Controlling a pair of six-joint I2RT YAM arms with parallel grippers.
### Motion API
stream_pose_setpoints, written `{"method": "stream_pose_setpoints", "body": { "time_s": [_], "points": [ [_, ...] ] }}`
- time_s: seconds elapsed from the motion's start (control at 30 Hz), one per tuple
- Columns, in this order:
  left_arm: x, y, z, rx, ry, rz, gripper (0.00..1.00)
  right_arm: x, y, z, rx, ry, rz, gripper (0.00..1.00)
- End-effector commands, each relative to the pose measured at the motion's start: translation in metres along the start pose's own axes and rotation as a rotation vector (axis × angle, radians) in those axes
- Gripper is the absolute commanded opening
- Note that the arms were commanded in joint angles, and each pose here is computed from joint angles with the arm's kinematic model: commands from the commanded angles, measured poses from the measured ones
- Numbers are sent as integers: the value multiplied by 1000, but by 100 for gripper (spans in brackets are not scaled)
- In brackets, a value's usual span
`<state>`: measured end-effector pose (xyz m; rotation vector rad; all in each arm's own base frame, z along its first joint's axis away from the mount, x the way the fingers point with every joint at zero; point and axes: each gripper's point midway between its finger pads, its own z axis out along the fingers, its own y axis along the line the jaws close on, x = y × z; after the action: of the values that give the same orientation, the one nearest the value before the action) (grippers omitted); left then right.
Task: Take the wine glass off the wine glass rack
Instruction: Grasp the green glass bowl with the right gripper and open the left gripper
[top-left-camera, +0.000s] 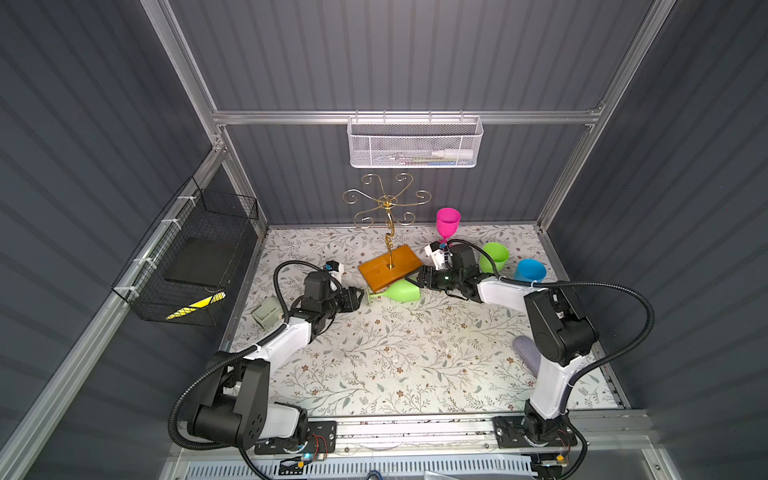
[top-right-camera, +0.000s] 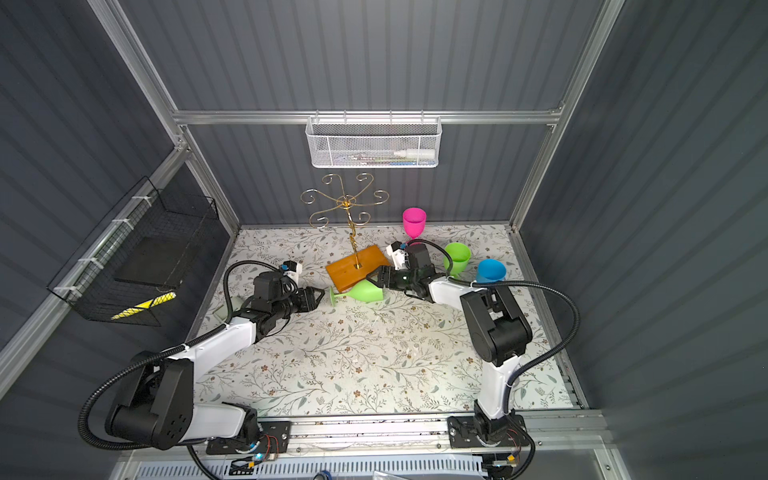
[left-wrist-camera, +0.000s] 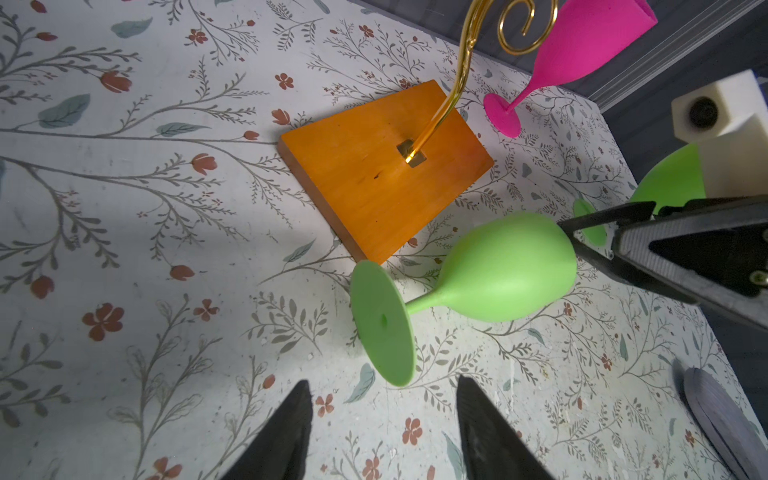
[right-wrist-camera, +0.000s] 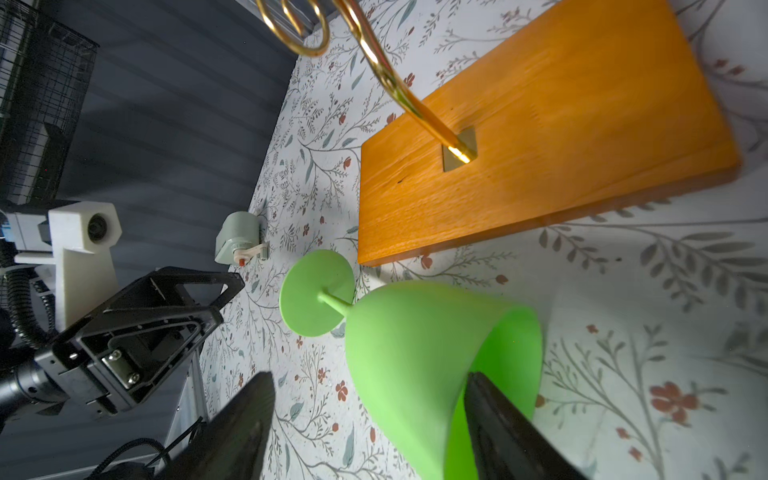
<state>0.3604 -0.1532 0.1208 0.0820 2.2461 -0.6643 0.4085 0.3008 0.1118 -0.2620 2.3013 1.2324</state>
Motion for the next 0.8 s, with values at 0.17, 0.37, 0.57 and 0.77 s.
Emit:
{"method": "stream_pose_setpoints", "body": {
  "time_s": [0.17,0.37,0.57,0.77],
  "points": [
    [1,7,2,-42,-7,-13,59,26,-9,9,-6,41,52,74],
    [8,11,9,-42,9,-32,59,31,1,14,-59,48,54,63],
    [9,15,5,-66,-2,-33,60,33,11,20,-120,43,78,42],
    [8,22,-1,-107,-23,-26,61,28,19,18,-166,20,96,12]
  ]
}}
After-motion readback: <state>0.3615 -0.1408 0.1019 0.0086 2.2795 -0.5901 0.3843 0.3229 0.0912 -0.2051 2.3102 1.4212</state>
